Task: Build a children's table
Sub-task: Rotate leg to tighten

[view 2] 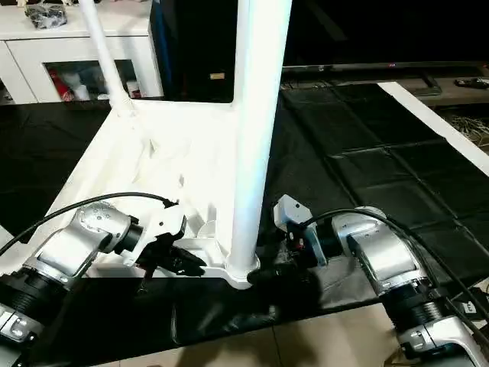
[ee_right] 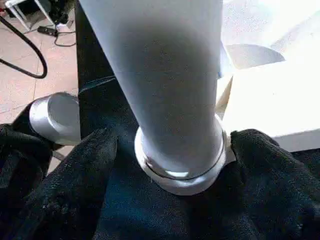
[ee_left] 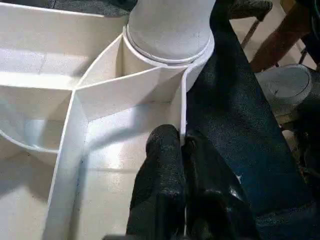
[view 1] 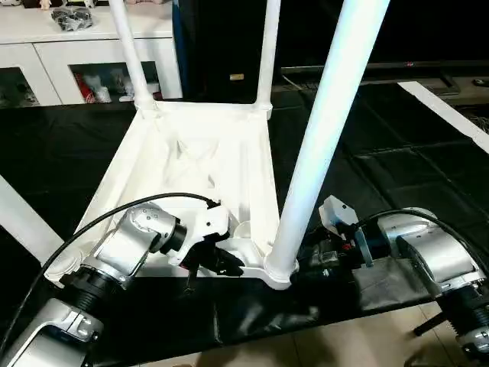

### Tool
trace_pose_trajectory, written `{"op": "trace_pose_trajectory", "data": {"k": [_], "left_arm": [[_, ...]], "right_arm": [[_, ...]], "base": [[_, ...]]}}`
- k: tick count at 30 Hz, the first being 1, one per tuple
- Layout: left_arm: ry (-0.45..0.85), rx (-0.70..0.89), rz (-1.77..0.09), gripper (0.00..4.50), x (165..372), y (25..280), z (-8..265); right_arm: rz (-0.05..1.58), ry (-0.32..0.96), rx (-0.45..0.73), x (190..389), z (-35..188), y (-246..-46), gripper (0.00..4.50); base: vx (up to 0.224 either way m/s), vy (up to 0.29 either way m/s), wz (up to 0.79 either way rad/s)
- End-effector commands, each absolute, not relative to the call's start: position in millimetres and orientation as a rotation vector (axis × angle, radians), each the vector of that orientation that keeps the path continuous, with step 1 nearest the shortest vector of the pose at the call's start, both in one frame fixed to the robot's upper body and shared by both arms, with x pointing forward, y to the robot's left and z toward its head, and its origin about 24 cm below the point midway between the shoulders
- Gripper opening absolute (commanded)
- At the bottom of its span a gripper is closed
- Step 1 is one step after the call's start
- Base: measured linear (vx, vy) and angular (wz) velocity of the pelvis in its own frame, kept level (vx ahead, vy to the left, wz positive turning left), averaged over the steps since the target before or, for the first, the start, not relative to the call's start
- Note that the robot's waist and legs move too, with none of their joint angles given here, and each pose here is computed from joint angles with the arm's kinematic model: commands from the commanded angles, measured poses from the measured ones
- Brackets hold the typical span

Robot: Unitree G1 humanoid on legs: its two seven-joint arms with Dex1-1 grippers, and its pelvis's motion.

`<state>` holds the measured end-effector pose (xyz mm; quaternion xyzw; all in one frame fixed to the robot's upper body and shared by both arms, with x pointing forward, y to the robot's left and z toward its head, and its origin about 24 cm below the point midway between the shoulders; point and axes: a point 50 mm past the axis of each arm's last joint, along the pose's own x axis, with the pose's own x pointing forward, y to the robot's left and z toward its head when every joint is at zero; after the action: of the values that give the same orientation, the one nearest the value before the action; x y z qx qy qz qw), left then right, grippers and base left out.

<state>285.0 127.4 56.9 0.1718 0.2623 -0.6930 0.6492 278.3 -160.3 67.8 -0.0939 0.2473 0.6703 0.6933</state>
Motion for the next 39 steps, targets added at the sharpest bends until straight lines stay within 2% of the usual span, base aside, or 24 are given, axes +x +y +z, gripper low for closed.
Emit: {"op": "trace_pose_trajectory", "data": {"k": [1,8,11,12,15,24,25,28,37,39], "left_arm": [[0.558,0.372,-1.661,0.00,281.8,113.0,60.4],[0.550,0.371,-1.651,0.00,283.2,112.7,61.4],[0.549,0.364,-1.622,0.00,285.2,116.3,61.8],[0.553,0.361,-1.613,0.00,284.6,117.9,61.2],[0.559,0.351,-1.609,0.00,283.0,121.7,62.0],[0.582,0.358,-1.570,0.00,281.5,135.6,61.2],[0.584,0.359,-1.568,0.00,281.2,136.4,60.9],[0.588,0.358,-1.567,0.00,280.2,137.4,60.5],[0.594,0.358,-1.573,0.00,279.6,136.0,60.2],[0.592,0.360,-1.574,0.00,280.2,135.4,60.8]], "right_arm": [[1.503,0.549,-0.240,280.9,73.0,-160.0,3.92],[1.481,0.523,-0.226,280.0,71.4,-156.9,3.92],[1.439,0.485,-0.184,282.1,71.9,-152.7,3.92],[1.411,0.465,-0.127,283.1,71.0,-151.5,3.92],[1.383,0.419,-0.077,284.3,70.4,-150.0,4.28],[1.389,0.371,-0.030,281.2,64.4,-145.8,4.41],[1.401,0.370,-0.026,280.6,64.2,-145.2,4.14],[1.415,0.377,-0.024,280.3,62.6,-144.4,4.05],[1.474,0.415,0.015,280.9,56.0,-137.5,3.27],[1.482,0.418,0.020,280.9,56.0,-137.0,3.21]], "base": [[0.000,0.000,0.00],[0.000,0.000,0.00],[0.000,0.000,0.00],[0.000,0.000,0.00],[0.000,0.000,0.00],[0.000,0.000,0.00],[0.000,0.000,0.00],[0.000,0.000,0.00],[0.000,0.000,0.00],[0.000,0.000,0.00]]}}
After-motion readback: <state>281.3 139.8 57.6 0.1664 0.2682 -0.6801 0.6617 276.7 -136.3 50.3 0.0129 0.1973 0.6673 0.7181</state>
